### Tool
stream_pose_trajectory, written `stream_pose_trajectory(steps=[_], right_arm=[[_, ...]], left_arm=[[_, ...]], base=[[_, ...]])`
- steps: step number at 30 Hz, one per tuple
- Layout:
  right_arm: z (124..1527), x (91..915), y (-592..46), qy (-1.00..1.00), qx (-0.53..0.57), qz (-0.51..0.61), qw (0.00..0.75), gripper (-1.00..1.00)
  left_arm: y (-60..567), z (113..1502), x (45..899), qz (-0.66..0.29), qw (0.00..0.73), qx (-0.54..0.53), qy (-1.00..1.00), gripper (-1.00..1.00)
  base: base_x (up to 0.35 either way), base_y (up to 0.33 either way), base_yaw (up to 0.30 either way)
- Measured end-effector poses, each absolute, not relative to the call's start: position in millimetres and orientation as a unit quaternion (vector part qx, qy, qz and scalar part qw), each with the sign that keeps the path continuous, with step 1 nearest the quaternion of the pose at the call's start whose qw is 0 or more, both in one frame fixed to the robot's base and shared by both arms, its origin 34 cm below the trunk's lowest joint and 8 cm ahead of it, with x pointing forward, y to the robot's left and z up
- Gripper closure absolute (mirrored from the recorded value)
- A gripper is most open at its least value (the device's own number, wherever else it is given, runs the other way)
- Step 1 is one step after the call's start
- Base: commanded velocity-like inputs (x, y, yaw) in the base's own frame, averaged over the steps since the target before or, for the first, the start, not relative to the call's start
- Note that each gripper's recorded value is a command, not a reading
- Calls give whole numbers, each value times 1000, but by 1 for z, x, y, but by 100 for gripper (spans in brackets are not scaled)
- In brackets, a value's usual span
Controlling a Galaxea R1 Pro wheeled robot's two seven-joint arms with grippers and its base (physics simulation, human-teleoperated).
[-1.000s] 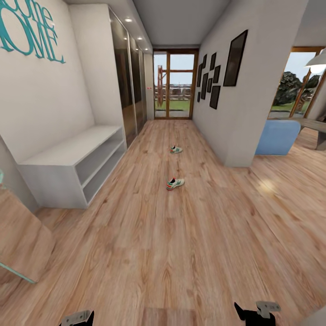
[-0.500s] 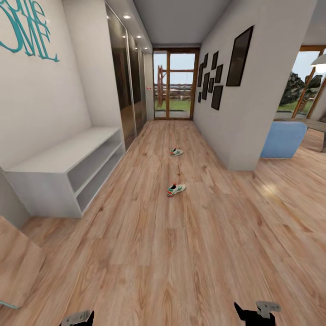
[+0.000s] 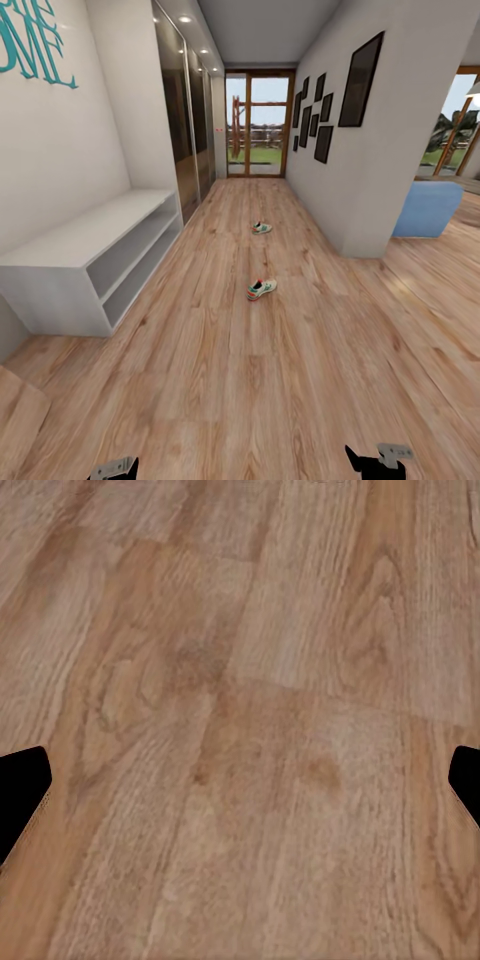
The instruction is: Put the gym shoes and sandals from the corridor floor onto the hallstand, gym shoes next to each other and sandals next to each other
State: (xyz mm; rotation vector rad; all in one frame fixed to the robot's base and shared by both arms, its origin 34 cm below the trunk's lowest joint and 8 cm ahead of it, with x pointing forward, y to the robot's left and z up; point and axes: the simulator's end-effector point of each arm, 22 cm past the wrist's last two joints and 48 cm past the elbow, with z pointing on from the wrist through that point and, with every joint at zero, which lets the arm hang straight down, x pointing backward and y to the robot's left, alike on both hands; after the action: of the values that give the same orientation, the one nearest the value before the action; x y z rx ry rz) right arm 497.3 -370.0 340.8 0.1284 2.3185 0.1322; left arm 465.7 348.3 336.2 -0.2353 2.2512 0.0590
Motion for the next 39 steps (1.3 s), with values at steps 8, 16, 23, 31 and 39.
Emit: stream_pose_trajectory(steps=[8, 16, 23, 31, 39], right_arm=[[341, 497, -370, 915, 51, 52, 397, -100], [341, 497, -370, 915, 51, 52, 397, -100], [341, 497, -370, 915, 51, 52, 397, -100], [341, 497, -370, 915, 51, 52, 397, -100], [341, 497, -370, 915, 51, 52, 397, -100]], left_arm=[[348, 336, 466, 24, 425, -94, 900, -100], [348, 336, 466, 24, 425, -94, 900, -100], [348, 336, 466, 24, 425, -94, 900, -100], [348, 336, 466, 24, 425, -94, 900, -100], [348, 336, 466, 24, 425, -94, 900, -100]], base=[[313, 152, 0], [304, 175, 0], [303, 179, 0], [302, 180, 0], [302, 180, 0]])
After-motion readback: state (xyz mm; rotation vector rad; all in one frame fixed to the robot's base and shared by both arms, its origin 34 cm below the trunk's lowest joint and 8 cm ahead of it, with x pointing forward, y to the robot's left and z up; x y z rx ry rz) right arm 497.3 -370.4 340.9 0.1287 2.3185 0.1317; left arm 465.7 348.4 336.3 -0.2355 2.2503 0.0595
